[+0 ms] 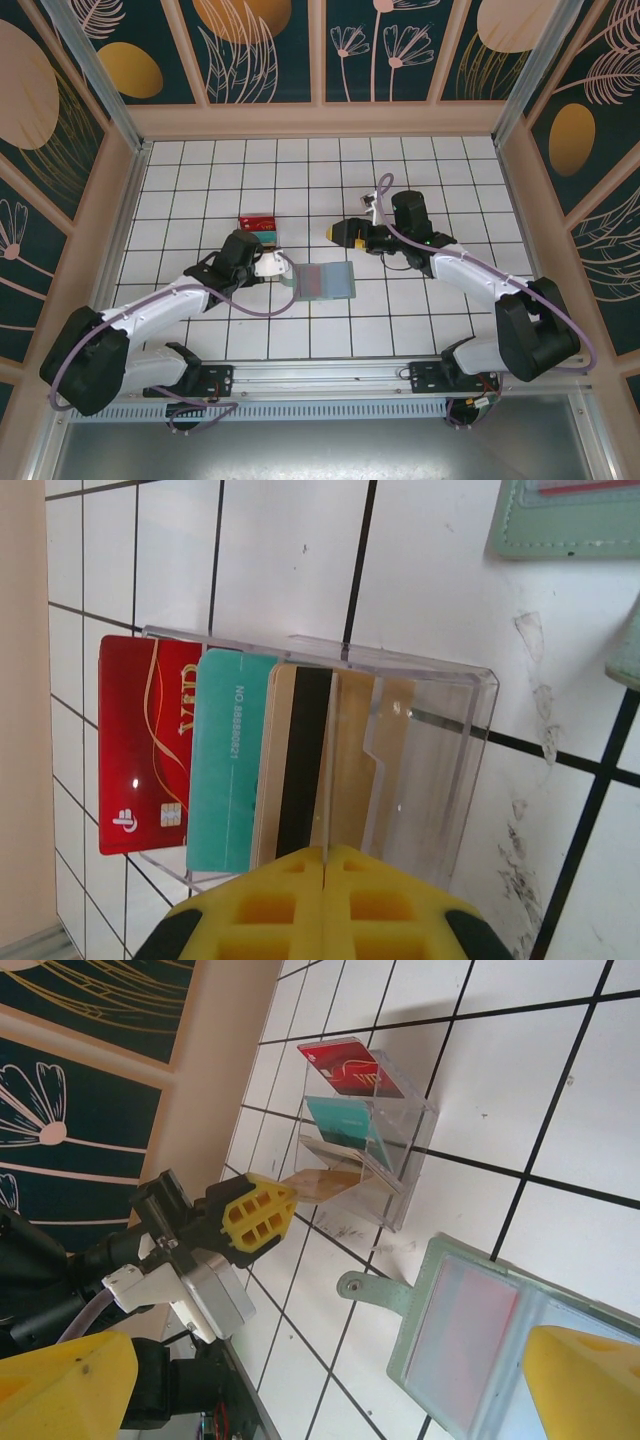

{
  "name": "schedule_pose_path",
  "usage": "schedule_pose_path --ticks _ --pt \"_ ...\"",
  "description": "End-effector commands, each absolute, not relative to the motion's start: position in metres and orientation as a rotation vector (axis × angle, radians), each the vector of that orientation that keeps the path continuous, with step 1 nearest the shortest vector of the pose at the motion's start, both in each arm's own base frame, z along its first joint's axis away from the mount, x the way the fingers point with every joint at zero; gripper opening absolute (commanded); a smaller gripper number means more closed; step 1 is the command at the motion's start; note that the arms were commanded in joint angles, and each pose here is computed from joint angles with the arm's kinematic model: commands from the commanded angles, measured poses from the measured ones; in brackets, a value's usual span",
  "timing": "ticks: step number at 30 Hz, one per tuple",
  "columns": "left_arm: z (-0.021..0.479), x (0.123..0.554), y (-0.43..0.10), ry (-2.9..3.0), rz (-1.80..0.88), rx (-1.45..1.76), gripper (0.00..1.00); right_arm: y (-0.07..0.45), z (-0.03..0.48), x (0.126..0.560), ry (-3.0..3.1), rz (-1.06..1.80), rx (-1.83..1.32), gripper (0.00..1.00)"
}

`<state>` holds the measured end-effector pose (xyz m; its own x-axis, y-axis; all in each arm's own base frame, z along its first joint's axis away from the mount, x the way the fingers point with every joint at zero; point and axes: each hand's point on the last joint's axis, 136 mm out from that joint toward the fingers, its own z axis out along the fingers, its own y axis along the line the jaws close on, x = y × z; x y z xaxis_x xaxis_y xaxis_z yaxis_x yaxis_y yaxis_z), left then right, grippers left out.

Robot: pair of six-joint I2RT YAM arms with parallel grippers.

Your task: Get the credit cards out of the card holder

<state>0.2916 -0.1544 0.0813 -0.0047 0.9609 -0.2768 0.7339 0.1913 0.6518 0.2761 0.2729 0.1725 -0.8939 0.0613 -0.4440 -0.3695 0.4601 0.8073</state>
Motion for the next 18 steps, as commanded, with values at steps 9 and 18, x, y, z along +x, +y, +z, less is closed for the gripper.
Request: schedule_pose_path --ticks 9,18 --pt "0.0804 0.3035 -0.1548 1.768 0.470 1.550 0.05 0.2676 0.1807 0.2730 2.249 1.423 -0.256 0.99" --pt "0.0834 0.3055 -0.1493 1.773 0.507 1.511 0.43 0.2678 0.1806 0.2727 2.247 1.432 -0.252 0.99"
